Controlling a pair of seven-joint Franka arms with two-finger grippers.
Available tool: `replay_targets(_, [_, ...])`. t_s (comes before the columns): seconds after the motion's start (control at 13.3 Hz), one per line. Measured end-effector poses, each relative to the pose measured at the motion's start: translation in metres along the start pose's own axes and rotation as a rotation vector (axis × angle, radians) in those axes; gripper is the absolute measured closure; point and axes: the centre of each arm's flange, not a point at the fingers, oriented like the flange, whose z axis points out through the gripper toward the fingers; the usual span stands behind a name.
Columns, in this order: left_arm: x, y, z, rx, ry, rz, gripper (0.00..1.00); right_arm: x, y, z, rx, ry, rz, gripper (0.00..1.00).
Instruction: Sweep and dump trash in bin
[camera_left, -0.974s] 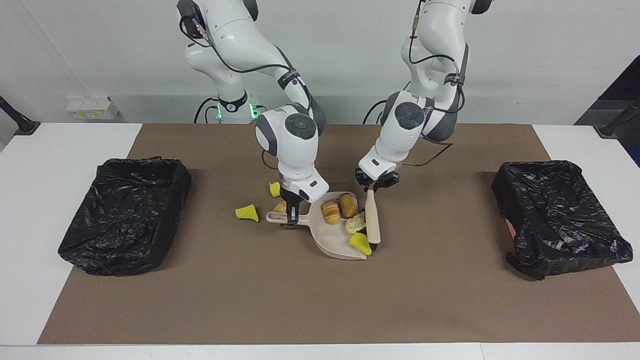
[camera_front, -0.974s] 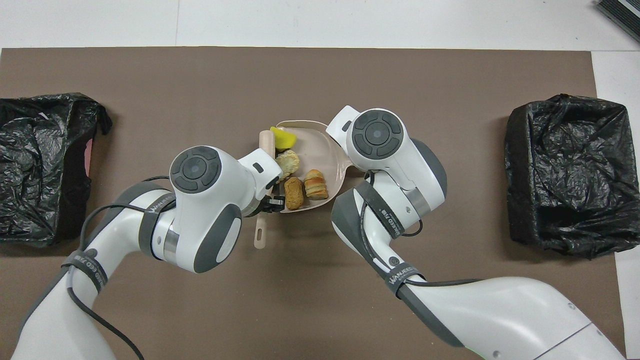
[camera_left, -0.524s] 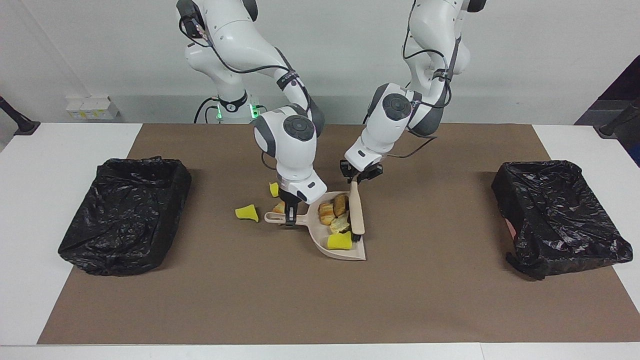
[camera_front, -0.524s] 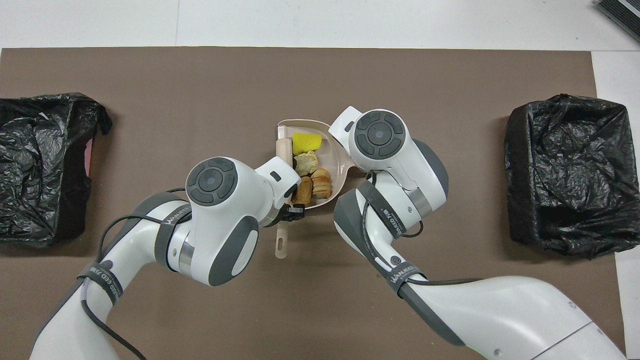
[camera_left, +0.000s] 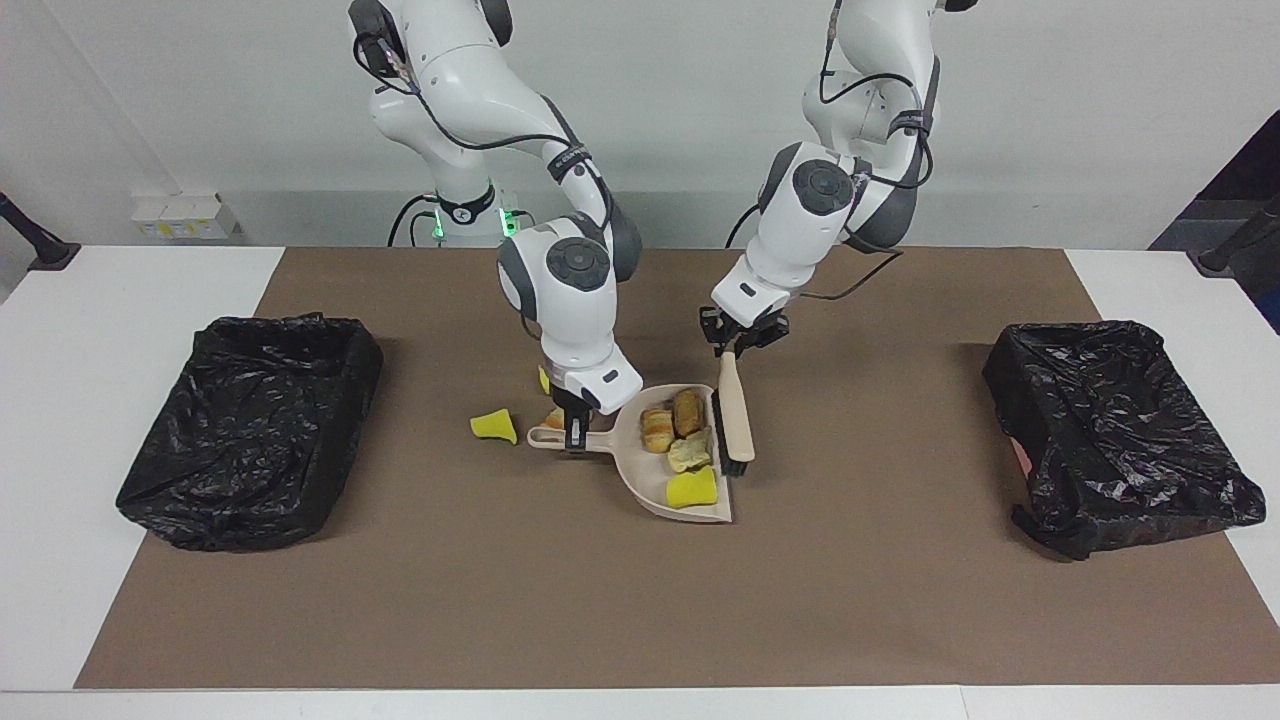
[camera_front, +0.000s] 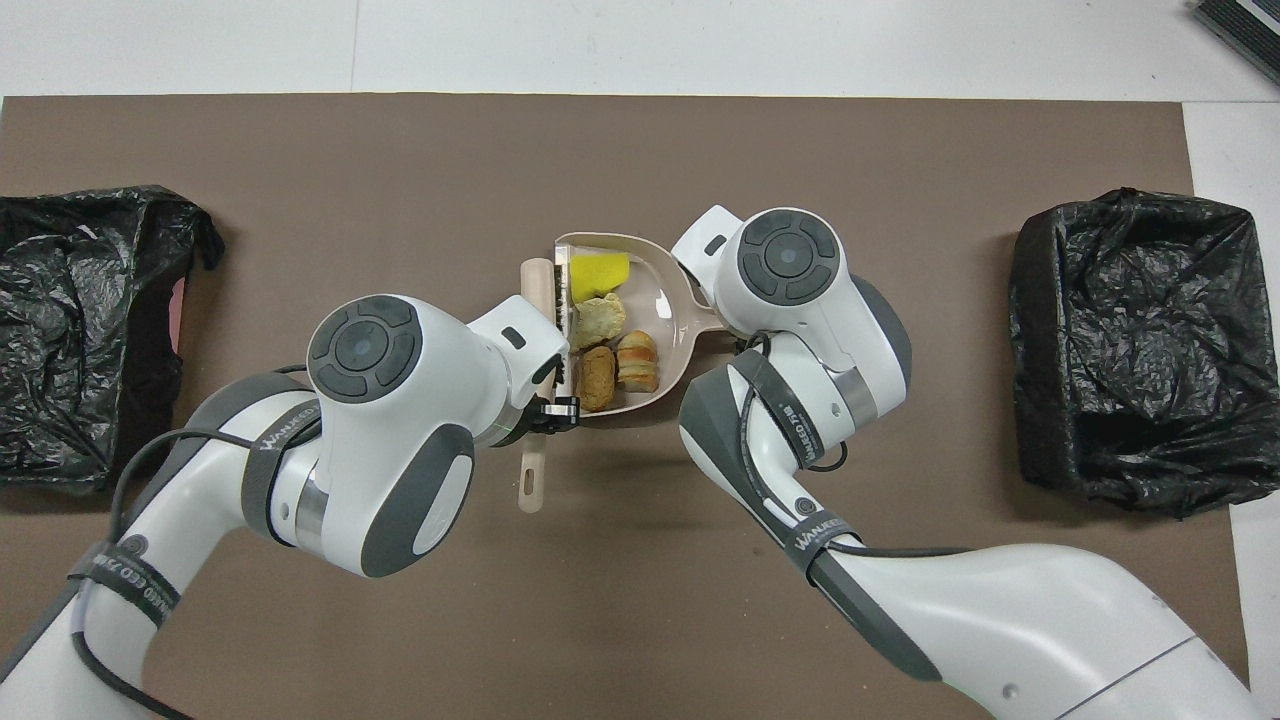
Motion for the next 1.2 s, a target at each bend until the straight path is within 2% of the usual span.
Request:
replay_targets(0.3, [-0.024,-0.002,-0.027,0.065,-0.098,-0.012,0.74,-0.018,0.011,-0.032,-0.017,0.030,0.043,0.69])
replay_targets(0.45, [-0.040,-0.001,-0.050,0.083,-0.101,-0.076,0.74,-0.046,0.020,-0.051,0.014,0.043,0.047,0.69])
replay_targets(0.6, [-0.059,0.008,-0.053,0.099,-0.096,-0.156,0.74,-0.081,0.030,-0.072,0.055,0.034,0.045,0.69])
replay_targets(0.75, [-0.084,0.024,-0.030,0.110,-0.091,-0.167,0.74,-0.129,0.039,-0.087,0.085,0.018,0.042,0.69])
replay_targets(0.9, [-0.111,0.048,0.011,0.106,-0.062,-0.158,0.74,-0.188,0.045,-0.094,0.110,0.011,0.029,0.69])
replay_targets(1.2, [-0.150,0.056,0.069,0.126,-0.065,-0.104,0.74,-0.294,0.052,-0.101,0.105,0.009,0.012,0.69])
